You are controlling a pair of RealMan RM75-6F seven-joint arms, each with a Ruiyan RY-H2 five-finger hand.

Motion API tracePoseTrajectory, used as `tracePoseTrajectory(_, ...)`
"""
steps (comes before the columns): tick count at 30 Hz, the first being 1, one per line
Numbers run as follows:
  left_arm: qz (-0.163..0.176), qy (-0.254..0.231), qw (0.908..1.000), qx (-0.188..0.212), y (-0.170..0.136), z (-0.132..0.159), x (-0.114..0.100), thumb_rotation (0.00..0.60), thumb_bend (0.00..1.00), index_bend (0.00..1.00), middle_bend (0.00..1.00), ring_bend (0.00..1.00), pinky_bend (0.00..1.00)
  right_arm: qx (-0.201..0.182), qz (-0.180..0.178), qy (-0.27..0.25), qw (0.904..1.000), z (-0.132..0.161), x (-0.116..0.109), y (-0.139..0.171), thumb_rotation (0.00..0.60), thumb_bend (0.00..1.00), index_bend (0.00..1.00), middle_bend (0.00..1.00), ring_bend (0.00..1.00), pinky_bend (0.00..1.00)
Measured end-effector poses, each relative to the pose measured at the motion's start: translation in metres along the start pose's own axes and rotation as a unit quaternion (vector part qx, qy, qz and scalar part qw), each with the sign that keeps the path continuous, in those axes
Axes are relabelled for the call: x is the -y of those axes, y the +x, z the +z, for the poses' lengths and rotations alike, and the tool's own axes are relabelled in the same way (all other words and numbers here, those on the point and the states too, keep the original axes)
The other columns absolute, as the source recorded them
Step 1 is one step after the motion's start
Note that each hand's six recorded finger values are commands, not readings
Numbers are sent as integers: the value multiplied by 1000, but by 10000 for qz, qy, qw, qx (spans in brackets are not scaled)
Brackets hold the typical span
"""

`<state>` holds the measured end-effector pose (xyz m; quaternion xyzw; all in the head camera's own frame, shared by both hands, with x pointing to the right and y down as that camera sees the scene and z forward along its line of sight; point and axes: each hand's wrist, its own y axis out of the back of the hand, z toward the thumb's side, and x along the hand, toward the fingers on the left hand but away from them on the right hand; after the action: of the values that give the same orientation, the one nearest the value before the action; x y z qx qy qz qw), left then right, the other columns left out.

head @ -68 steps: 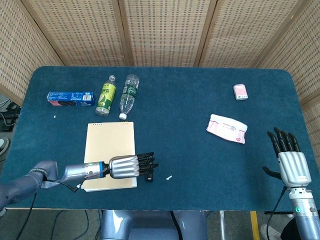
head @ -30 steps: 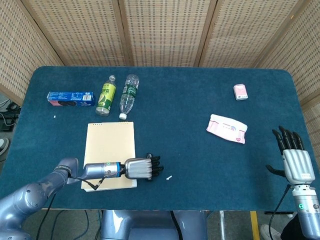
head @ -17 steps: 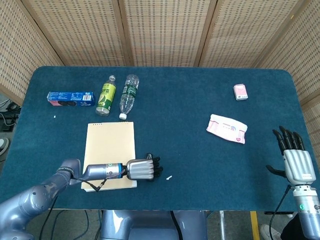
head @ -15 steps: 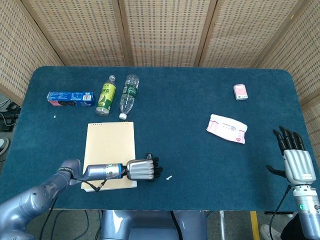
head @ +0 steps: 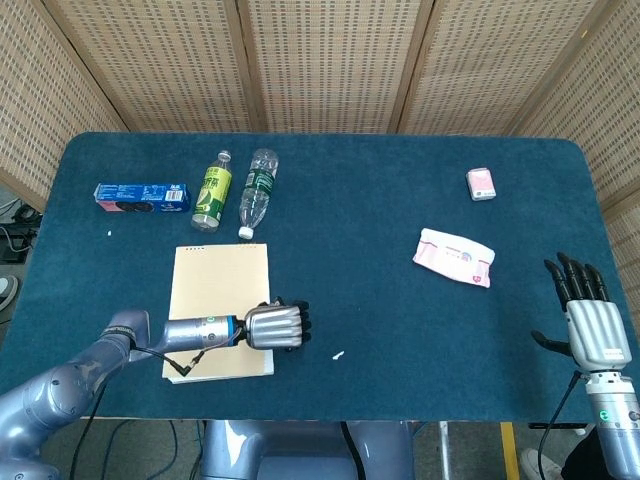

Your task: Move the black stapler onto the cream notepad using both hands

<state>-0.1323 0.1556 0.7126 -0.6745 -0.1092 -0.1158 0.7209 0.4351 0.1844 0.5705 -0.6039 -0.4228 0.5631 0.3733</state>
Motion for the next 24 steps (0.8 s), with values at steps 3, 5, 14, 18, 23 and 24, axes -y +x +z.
tracePoseTrajectory(3,-9,90,10000,-31,-7,-5,-2,600,474,812,580,573,461,-22,0,-7,10000,1,0,1,600,0,0,0,0,0)
tracePoseTrajectory(5,-38,168,9998,-46,-13,-8,-4,600,478,812,580,574,461,-46,-2,-10,10000,3,-1,1,600,0,0,0,0,0)
tracePoseTrajectory(14,-368,514,9978,-195,-65,-34,-5,600,478,813,580,574,462,-116,23,-48,9999,6,-1,4,600,0,0,0,0,0)
tracePoseTrajectory(18,-646,503,9962,-300,-103,-40,-3,600,478,813,580,573,462,-143,37,-50,9999,8,-1,5,600,0,0,0,0,0)
tracePoseTrajectory(23,-1097,371,9931,-205,-147,-27,10,600,479,813,580,574,462,-157,42,-37,9999,10,-1,5,600,0,0,0,0,0)
tracePoseTrajectory(24,-1141,353,9927,-177,-149,-24,12,600,479,813,580,574,461,-161,44,-31,9999,10,-1,5,600,0,0,0,0,0)
